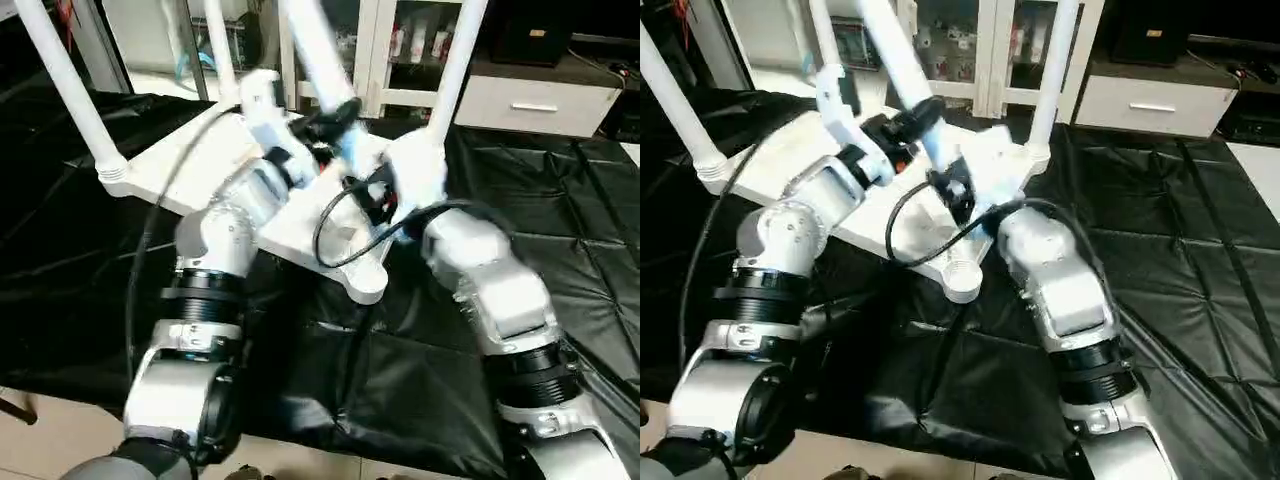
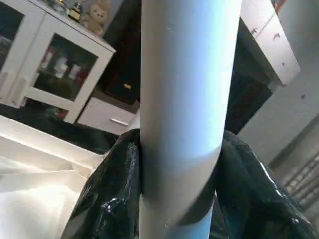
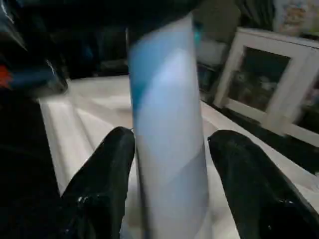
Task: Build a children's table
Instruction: Pick table leg
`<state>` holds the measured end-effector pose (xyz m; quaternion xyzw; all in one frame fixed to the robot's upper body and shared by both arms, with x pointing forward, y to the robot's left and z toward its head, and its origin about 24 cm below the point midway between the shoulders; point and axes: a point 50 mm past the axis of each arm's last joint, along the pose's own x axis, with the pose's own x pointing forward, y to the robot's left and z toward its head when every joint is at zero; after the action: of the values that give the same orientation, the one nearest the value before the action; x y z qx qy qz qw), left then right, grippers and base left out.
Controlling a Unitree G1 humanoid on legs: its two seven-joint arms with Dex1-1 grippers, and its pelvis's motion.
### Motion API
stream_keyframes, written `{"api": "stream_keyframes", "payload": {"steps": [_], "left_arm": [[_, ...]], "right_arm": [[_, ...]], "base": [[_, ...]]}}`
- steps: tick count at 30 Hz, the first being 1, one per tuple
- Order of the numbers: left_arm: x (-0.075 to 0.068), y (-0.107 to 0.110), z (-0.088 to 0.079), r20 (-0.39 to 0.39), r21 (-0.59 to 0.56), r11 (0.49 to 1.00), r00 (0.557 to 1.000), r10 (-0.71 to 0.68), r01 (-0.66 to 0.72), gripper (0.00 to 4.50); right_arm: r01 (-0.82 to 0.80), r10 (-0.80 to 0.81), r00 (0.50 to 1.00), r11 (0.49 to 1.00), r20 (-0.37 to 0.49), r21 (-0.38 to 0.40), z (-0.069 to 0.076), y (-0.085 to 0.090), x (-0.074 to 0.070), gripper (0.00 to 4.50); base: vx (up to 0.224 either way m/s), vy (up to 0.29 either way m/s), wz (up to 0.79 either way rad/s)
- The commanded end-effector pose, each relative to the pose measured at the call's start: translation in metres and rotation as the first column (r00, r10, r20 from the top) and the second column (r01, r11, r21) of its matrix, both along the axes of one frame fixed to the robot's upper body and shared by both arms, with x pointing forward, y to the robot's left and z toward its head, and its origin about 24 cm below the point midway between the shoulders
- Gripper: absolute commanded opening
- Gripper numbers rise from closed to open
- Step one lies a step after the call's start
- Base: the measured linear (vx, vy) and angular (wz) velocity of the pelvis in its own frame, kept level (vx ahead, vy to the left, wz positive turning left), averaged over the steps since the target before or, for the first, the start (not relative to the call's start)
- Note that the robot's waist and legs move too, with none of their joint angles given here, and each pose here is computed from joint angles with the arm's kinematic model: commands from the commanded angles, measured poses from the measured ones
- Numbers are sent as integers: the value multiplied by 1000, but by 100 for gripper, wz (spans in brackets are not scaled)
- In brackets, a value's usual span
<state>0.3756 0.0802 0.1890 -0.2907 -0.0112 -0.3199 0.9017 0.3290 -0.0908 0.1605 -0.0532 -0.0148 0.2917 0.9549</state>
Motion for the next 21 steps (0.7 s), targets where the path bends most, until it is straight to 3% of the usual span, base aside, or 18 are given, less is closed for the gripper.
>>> {"api": "stream_keyframes", "payload": {"steps": [1,4,6,11,13,16,21], "left_arm": [[0,3,6,25,6,1000,1000,8,-8,184],[-1,7,7,53,35,999,998,-23,22,184],[-7,7,7,75,73,990,989,-126,121,184],[-18,4,12,101,106,959,957,-273,263,184],[-24,3,17,119,116,940,935,-335,322,184],[-29,1,22,144,121,915,906,-399,384,184],[-35,-1,26,170,124,884,868,-466,450,184]], "right_arm": [[-67,66,997,997,27,37,13,-1,-3,302],[-182,185,982,979,-25,91,18,-18,-6,320],[-268,281,955,955,-92,129,24,-37,-9,347],[-298,318,931,945,-180,131,30,-63,-8,383],[-285,319,926,942,-202,180,39,-73,-6,393],[-329,387,892,910,-232,252,46,-78,-9,418],[-402,490,824,859,-283,318,43,-73,-14,449]], "base": [[0,0,0],[0,0,0],[0,0,0],[0,0,0],[0,0,0],[0,0,0],[0,0,0]]}}
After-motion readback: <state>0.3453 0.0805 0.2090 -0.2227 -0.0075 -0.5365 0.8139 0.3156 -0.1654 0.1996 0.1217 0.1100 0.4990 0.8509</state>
